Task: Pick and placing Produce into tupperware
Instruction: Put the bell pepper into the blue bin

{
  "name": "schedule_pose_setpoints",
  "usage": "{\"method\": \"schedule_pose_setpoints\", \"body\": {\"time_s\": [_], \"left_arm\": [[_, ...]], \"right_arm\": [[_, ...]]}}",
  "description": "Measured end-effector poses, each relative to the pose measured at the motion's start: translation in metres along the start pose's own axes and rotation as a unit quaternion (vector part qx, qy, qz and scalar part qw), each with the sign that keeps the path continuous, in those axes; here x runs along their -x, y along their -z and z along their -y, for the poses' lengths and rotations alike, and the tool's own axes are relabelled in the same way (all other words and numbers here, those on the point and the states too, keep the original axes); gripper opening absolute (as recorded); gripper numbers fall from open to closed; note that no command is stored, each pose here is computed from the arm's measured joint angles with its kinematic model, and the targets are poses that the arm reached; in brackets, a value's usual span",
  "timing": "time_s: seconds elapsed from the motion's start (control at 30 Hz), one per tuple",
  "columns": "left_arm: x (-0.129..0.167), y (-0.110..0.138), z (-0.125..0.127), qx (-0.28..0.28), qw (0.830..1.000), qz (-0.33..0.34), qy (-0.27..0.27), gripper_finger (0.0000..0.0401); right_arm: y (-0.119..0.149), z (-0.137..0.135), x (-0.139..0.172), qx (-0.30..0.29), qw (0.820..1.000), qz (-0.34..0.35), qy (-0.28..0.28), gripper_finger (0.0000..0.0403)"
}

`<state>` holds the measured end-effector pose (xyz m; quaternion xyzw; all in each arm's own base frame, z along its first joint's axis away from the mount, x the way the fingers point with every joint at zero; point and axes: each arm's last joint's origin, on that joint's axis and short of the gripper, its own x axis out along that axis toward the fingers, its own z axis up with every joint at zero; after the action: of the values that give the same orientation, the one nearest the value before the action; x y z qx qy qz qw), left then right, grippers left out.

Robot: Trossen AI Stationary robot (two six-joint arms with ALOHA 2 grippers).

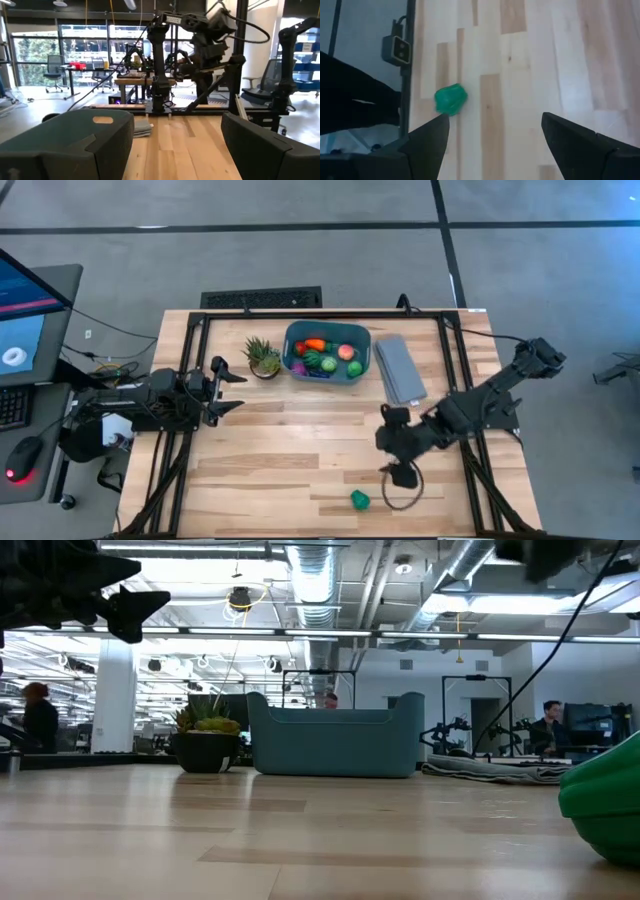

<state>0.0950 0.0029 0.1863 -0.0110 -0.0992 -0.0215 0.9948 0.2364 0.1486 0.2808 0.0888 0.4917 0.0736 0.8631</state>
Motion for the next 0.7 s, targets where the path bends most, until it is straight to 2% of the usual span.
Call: {"method": "schedule_pose_setpoints", "body": {"time_s": [0.27,0.4,0.53,0.7], "left_arm": [[0.000,0.000,0.000,0.022,1.000,0.000,0.001,0.0288],[0.000,0.002,0.001,0.024,1.000,-0.011,0.012,0.0288],[0.000,0.002,0.001,0.015,1.000,-0.012,0.019,0.0288],[0.000,0.002,0.003,0.006,0.999,-0.013,0.046,0.0288]], "right_arm": [[0.029,-0.042,0.003,-0.035,0.998,0.051,0.031,0.0340],[0.037,-0.062,-0.004,-0.107,0.989,0.094,0.031,0.0340],[0.040,-0.084,-0.028,-0.173,0.976,0.134,0.007,0.0340],[0.034,-0.101,-0.076,-0.249,0.954,0.168,-0.011,0.0339]]}}
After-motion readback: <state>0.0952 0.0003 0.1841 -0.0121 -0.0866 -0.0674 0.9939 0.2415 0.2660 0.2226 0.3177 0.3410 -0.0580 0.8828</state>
